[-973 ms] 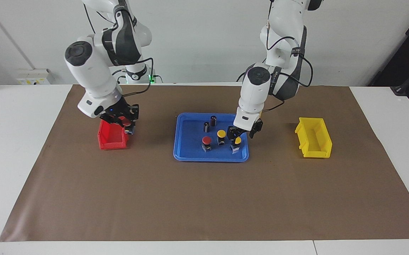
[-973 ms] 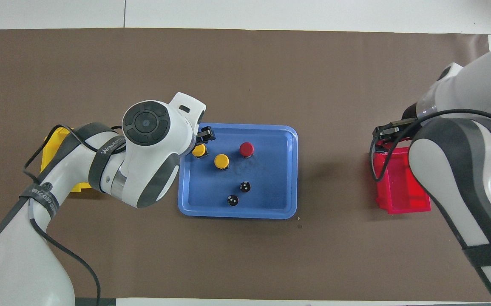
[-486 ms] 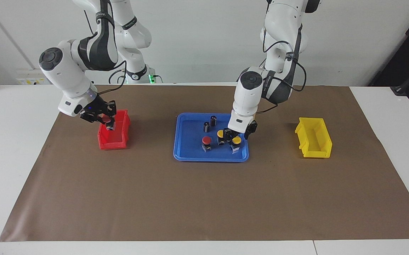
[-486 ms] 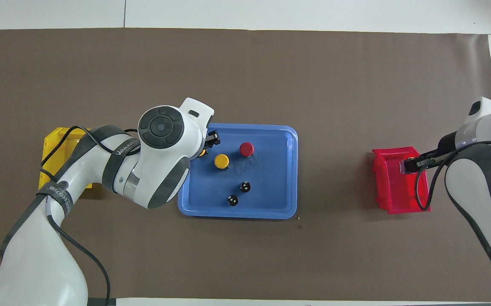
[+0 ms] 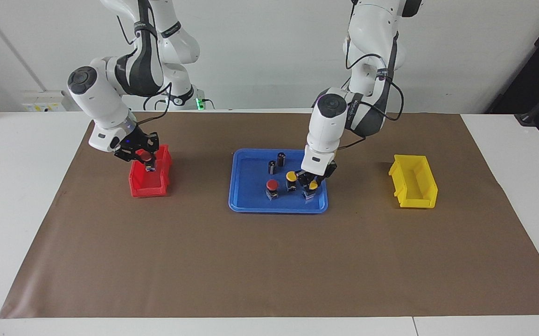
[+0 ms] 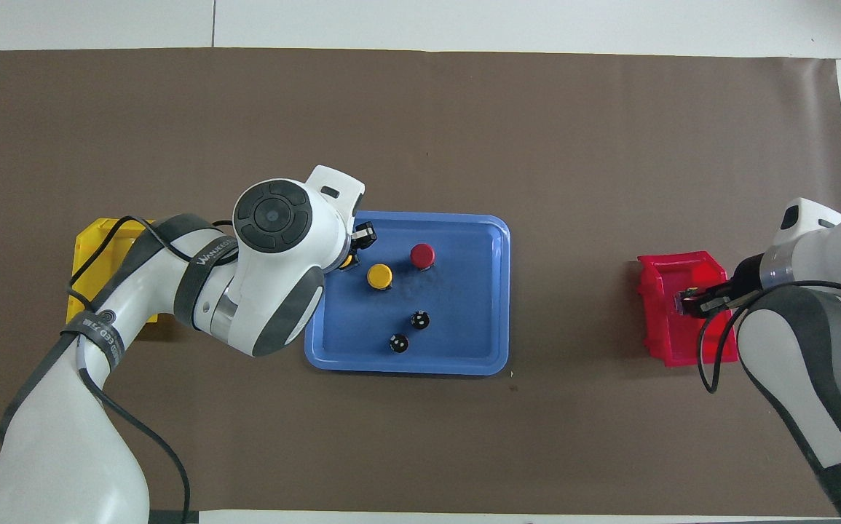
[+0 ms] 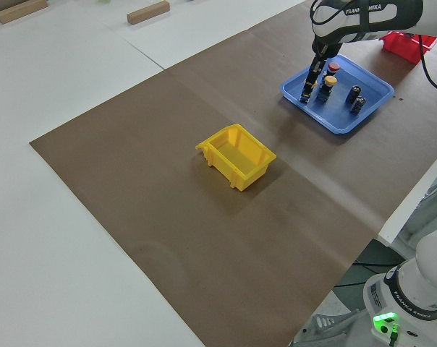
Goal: Sort red and yellow buttons by color
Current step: 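Lower the red button into the red bin while the left gripper lifts yellow, then carry the yellow button into the yellow bin and open the left gripper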
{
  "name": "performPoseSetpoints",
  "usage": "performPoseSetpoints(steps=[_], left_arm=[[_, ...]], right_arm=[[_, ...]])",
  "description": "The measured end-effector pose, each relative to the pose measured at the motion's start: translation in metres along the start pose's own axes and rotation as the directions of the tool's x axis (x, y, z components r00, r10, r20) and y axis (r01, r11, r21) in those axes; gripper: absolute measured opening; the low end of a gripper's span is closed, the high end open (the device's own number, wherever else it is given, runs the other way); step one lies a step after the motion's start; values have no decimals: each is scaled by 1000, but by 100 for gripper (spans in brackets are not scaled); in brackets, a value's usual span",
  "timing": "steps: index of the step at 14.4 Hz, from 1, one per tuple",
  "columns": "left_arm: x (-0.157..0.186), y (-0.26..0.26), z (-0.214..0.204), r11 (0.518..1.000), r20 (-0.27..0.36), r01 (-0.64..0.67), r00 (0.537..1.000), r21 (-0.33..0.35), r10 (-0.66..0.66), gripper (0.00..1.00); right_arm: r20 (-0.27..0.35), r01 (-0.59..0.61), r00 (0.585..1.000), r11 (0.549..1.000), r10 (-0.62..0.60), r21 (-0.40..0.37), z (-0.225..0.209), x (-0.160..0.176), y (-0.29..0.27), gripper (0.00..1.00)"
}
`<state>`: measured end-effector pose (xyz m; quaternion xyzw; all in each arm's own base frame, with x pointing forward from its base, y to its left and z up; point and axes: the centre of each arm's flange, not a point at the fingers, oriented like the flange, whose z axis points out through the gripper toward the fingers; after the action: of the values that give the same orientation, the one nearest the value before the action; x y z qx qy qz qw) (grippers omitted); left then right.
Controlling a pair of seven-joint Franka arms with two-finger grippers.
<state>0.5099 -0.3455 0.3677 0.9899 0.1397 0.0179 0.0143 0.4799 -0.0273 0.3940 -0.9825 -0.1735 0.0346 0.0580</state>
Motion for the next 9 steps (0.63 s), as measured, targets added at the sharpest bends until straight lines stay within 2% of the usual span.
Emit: performPoseSetpoints(steps=[4,7,9], left_arm=[[12,-6,-47,999,26,13,1000,29,-14,42],[41,-51,-75,998,52,-37,998,46,34,42],[73,-94,-79,996,72,-76,995,53,72,42]], right_arm=[[-10,15,1000,1000,-15,13,27,-14,8,41],[-14,17,1000,1000,-17,7,40,-20,8,41],[-13,21,1000,1000,-21,6,43,-21,6,41]])
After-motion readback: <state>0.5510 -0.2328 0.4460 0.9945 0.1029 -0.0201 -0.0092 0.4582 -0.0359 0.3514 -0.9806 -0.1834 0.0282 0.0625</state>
